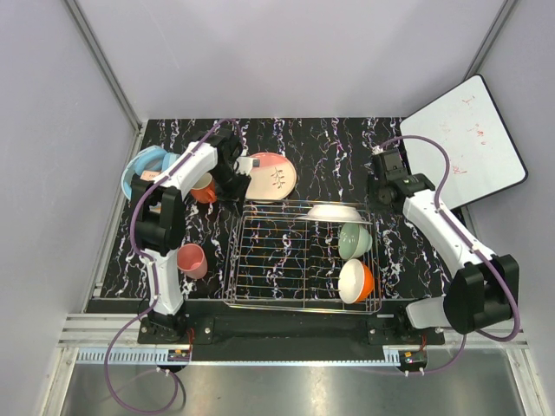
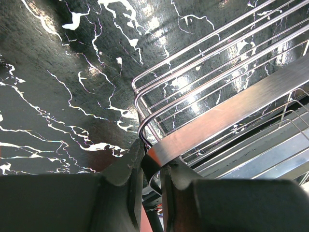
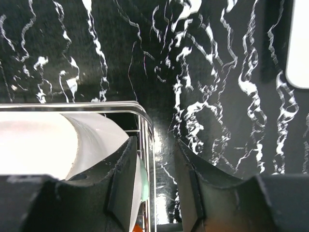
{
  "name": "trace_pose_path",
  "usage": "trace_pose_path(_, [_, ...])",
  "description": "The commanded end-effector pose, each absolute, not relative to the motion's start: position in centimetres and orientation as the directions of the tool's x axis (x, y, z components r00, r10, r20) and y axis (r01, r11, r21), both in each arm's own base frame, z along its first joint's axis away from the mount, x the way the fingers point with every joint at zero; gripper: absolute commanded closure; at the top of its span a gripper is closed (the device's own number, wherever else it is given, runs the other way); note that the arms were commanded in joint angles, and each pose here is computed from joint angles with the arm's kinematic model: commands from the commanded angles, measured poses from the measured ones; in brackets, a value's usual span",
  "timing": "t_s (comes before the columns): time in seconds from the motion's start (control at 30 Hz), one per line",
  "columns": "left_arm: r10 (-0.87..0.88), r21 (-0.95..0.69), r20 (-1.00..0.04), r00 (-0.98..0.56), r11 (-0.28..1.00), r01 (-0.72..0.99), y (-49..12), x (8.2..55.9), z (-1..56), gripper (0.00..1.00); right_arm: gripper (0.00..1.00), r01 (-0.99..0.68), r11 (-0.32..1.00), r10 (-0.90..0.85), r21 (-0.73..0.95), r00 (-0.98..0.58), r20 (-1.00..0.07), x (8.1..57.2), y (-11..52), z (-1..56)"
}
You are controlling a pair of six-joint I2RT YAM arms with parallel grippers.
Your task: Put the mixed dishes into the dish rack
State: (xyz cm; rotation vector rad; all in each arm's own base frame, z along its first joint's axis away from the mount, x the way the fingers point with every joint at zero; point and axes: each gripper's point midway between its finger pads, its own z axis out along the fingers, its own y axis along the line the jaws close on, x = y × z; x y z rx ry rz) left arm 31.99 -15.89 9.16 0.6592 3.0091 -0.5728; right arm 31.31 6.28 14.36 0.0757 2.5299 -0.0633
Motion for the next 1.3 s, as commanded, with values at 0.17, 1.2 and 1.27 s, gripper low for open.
trace_pose_path(0.17, [0.36, -0.189, -0.409, -0.838, 0.865, 0.464, -14.1, 40.6, 12.2, 0.84, 0.67, 0.127, 0.992, 0.102, -0.018, -0.866, -0.489, 30.2, 6.4, 11.2])
trace_pose_path(1.2, [0.336, -0.227, -0.442, -0.832, 0.855, 0.466, -16.3, 46.1, 13.5, 0.93, 1.0, 0.167, 0.961, 0.235, 0.219, -0.912, -0.336, 37.2, 8.3, 10.4])
trace_pose_path(1.27, [0.326, -0.249, -0.463, -0.824, 0.845, 0.474, -16.6, 45.8, 14.8, 0.81, 1.0, 0.167, 0.961, 0.234, 0.223, -0.916, -0.326, 37.2, 8.4, 10.0])
